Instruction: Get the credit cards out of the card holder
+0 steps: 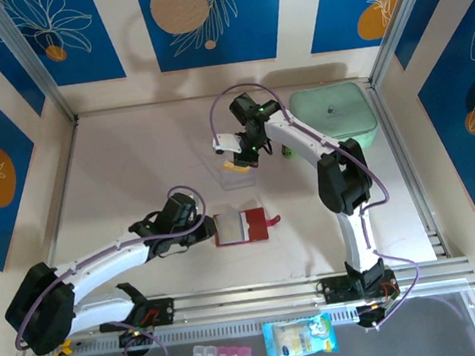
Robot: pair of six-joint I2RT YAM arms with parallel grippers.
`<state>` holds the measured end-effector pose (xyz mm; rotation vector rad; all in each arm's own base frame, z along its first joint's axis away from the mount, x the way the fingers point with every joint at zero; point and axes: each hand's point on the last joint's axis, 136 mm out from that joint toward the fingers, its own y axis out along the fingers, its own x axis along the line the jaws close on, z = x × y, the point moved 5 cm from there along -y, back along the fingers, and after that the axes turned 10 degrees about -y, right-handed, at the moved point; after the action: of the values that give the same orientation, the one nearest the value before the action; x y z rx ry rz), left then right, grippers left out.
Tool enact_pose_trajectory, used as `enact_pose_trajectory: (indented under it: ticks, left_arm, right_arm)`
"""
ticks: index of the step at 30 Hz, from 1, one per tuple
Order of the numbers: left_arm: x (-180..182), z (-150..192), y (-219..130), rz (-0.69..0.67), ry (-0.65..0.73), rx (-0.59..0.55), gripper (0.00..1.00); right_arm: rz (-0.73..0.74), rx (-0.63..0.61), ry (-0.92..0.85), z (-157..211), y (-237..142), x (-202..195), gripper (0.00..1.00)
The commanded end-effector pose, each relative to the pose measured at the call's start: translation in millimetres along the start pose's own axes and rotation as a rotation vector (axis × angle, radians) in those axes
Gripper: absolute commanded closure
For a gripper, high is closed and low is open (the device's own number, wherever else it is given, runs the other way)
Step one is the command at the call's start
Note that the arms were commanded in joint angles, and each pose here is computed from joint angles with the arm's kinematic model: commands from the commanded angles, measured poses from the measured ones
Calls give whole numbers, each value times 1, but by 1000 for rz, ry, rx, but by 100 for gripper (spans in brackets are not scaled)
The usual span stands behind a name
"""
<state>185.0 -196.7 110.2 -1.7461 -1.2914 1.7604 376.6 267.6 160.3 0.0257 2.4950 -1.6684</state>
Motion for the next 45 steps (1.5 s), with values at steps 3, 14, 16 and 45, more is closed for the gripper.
enact_pose_trajectory:
  ticks: [3,14,16,45]
  left_arm:
    - [8,-1,-3,-16,-22,-28,70]
    - [7,-3,-1,-15,-22,-23,69]
    - [8,-3,0,-17,-20,-20,69]
    - [-2,-15,-11,14,2,-81,70]
  right_arm:
    - [-80,42,-17,9,9,5,100]
    - [-230,70,35,20,31,18,100]
    - [-242,77,41,21,35,18,100]
    - [63,30,108,8,-14,-17,80]
